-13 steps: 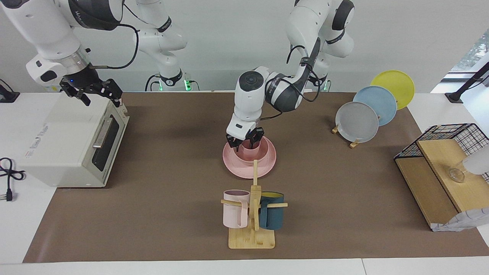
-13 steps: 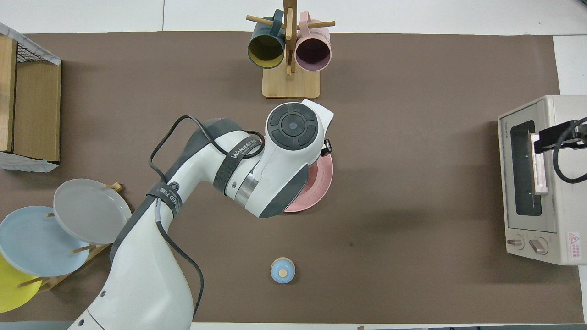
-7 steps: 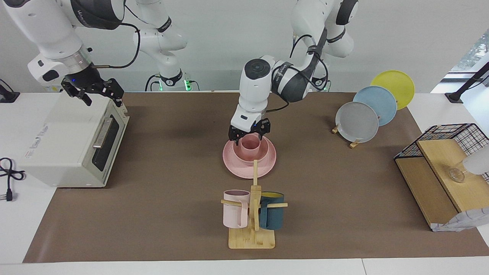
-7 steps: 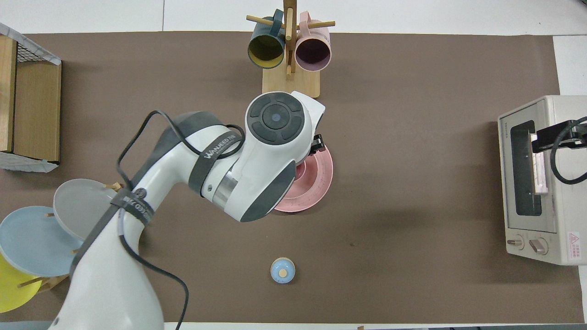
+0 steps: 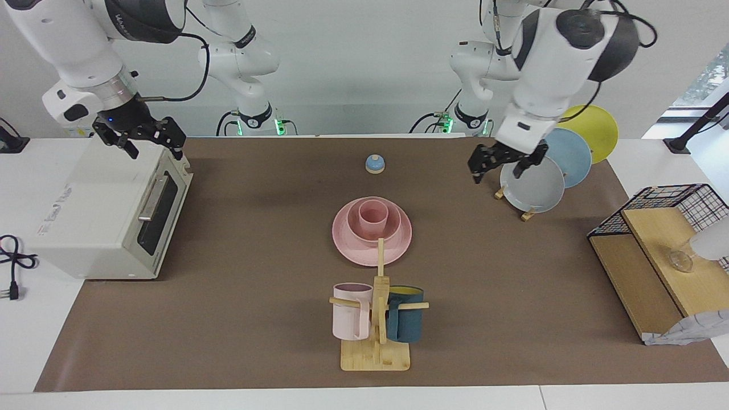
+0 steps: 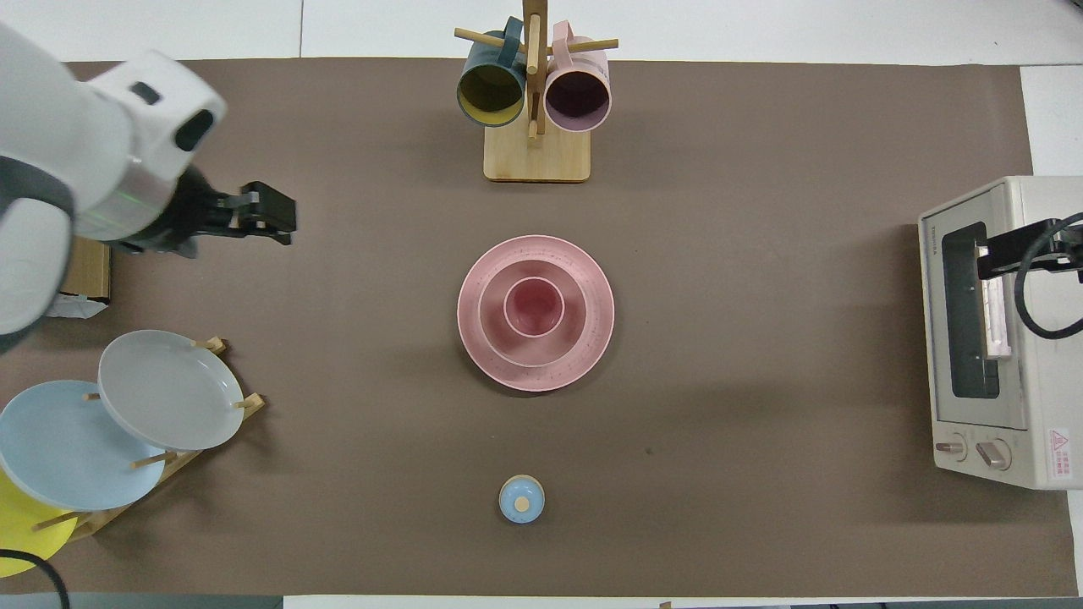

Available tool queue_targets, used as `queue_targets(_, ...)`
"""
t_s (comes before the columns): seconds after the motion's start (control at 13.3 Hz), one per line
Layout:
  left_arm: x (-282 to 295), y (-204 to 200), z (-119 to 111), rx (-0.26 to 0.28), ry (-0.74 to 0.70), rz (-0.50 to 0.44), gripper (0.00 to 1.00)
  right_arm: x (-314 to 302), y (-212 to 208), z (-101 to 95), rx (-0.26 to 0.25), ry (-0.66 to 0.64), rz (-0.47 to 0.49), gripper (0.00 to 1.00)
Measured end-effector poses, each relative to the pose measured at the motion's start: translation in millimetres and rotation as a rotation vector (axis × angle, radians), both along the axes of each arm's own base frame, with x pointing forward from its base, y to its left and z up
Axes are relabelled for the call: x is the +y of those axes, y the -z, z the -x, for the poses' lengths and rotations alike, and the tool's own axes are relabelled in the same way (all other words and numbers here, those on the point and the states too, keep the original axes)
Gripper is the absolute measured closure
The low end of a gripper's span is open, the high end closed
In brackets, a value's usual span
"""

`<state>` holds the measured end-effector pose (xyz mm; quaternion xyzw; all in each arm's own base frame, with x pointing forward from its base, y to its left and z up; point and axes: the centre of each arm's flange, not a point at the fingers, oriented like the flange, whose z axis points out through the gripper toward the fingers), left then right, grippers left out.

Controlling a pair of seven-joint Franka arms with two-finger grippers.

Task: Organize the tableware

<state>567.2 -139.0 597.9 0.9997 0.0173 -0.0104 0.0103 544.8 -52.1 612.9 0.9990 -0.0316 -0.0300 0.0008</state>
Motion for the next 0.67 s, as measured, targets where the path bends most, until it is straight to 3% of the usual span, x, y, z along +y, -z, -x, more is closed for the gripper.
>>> queue_targets(0.3, 101.5, 7.9, -8.5, 0.021, 0.090, 0.005, 0.00, 0.1, 0.0, 0.0, 0.000, 0.000, -0.001, 0.00)
queue_targets(0.67, 95.6, 0.7, -0.2, 0.046, 0.106, 0.005, 0.00, 0.2, -0.2, 0.0, -0.001, 0.000, -0.002, 0.00)
